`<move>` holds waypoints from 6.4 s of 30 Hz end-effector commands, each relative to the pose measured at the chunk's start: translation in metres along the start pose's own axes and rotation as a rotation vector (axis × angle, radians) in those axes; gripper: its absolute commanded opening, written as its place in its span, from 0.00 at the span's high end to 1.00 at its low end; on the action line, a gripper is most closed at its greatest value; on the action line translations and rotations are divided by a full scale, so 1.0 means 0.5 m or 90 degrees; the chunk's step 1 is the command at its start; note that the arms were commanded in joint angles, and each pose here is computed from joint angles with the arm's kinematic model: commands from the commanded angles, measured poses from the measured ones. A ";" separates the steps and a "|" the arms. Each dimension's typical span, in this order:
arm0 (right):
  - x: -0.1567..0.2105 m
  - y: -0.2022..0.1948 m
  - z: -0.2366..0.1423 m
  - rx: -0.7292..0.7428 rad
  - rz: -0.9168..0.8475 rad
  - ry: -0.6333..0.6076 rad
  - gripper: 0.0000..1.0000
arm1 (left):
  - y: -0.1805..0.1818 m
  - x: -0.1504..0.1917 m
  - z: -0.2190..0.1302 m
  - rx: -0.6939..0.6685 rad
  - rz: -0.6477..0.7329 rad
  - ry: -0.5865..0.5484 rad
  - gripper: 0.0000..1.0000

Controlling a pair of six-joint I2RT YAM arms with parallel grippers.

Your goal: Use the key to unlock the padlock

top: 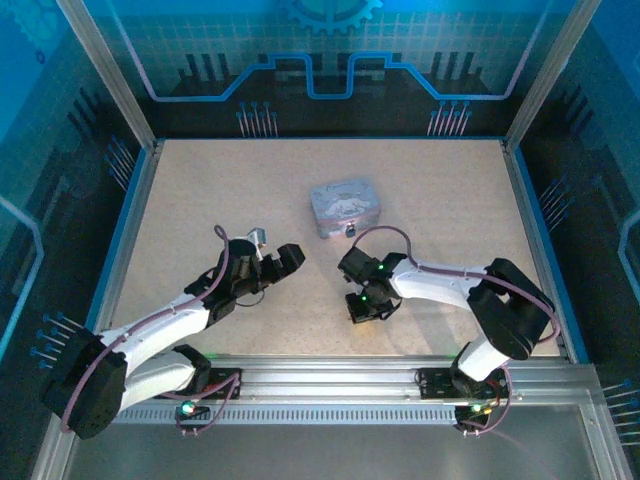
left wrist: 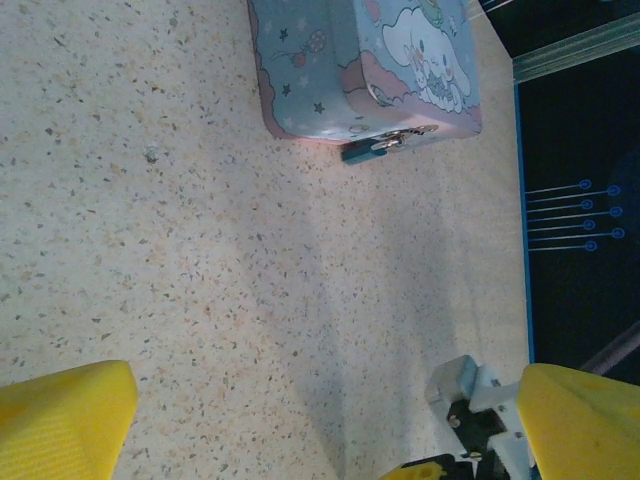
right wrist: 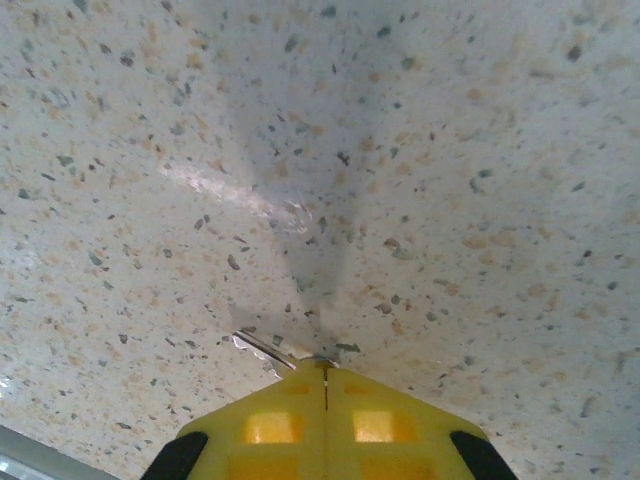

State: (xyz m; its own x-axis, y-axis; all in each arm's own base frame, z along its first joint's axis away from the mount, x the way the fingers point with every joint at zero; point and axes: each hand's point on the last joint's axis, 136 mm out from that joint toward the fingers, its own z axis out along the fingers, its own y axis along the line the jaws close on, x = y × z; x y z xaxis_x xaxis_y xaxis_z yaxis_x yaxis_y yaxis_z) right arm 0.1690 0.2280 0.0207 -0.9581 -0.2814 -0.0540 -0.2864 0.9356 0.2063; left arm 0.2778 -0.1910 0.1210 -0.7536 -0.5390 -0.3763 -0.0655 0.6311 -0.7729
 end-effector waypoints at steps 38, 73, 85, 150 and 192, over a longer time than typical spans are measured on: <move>-0.267 0.137 -0.324 -0.218 0.000 -0.409 1.00 | -0.149 0.008 0.032 0.172 -0.516 0.111 0.08; -0.254 0.179 -0.283 -0.234 -0.019 -0.375 1.00 | -0.138 0.035 0.073 0.193 -0.607 0.093 0.57; -0.247 0.177 -0.272 -0.231 -0.015 -0.364 1.00 | -0.139 0.032 0.069 0.189 -0.599 0.086 0.69; -0.216 0.230 -0.669 -0.649 -0.190 -0.684 0.44 | -0.566 -0.137 -0.201 0.419 0.344 -0.166 1.00; -0.225 0.248 -0.673 -0.660 -0.183 -0.661 0.85 | -0.528 -0.152 -0.173 0.364 0.311 -0.172 1.00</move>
State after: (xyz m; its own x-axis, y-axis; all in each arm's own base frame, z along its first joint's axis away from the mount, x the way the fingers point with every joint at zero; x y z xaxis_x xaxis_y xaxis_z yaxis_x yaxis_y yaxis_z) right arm 0.2503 0.3008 0.3642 -0.5970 0.2560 -0.7603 -0.7298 0.2202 0.6472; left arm 0.2919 -0.2709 0.3965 -0.4203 -0.4165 -0.8062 0.6459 0.4866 -0.5882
